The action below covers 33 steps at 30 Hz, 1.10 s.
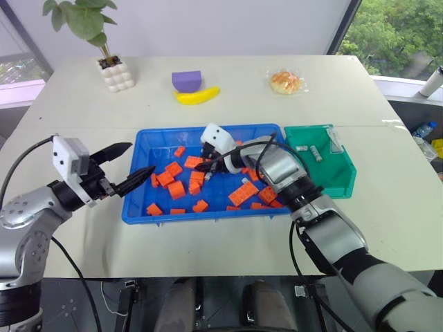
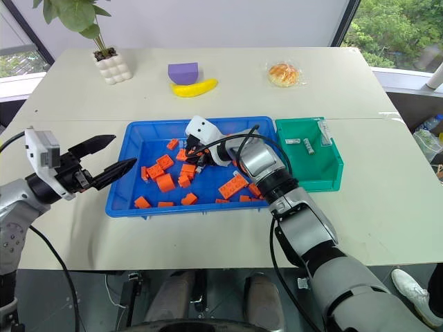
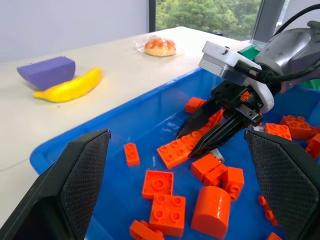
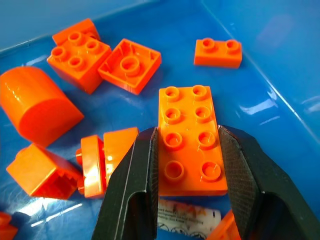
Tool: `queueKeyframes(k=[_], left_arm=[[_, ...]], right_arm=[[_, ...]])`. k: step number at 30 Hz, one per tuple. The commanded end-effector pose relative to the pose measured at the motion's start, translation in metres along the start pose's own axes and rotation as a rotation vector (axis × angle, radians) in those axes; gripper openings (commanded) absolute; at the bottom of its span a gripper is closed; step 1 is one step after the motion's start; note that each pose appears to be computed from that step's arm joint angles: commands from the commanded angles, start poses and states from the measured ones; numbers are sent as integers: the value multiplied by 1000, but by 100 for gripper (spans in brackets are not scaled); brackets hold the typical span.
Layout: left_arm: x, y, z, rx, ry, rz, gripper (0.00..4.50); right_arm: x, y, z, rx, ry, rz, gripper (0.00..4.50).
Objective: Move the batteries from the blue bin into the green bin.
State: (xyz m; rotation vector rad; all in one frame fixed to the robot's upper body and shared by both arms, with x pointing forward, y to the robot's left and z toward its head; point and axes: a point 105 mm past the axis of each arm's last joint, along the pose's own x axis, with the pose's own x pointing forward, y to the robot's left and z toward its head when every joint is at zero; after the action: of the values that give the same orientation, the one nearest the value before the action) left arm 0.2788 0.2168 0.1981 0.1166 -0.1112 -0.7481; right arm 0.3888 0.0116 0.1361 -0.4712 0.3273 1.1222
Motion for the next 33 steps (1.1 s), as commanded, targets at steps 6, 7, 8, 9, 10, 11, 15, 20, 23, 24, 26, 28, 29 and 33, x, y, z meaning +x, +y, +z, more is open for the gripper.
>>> queueKeyframes(k=[6, 7, 8, 9, 10, 11, 15, 20, 23, 24, 26, 28, 29, 33], left_arm=[[-4, 5, 9, 42, -27, 21, 450], [-3, 5, 9, 41, -26, 17, 450], [-2, 4, 9, 40, -26, 14, 450], [-2, 4, 9, 39, -26, 11, 450], [-1, 4, 10, 39, -26, 7, 450], [-1, 3, 10, 39, -27, 3, 450], [0, 3, 12, 39, -28, -2, 450], [1, 2, 10, 33, -24, -8, 450], [3, 1, 9, 30, -25, -13, 450], [3, 1, 9, 29, -25, -15, 450], [3, 1, 9, 29, -26, -16, 450], [4, 2, 9, 29, -26, -18, 450], [4, 2, 10, 29, -27, -19, 450], [5, 3, 10, 29, -27, -22, 450]], right_arm=[[-9, 12, 68, 1, -208, 50, 119], [-8, 21, 71, 7, -220, 80, 119], [-7, 27, 73, 12, -225, 99, 119], [-6, 32, 73, 17, -225, 115, 119], [-3, 39, 69, 17, -217, 135, 119], [-2, 45, 63, 17, -206, 151, 119], [-2, 61, 51, 12, -183, 200, 119], [-3, 70, 48, -11, -183, 229, 321], [-7, 63, 60, -30, -226, 210, 445], [-11, 58, 67, -47, -248, 196, 445], [-22, 48, 81, -94, -283, 186, 445], [-39, 36, 94, -162, -311, 193, 445], [-48, 32, 99, -197, -317, 205, 445], [-85, 24, 95, -432, -287, 349, 445]])
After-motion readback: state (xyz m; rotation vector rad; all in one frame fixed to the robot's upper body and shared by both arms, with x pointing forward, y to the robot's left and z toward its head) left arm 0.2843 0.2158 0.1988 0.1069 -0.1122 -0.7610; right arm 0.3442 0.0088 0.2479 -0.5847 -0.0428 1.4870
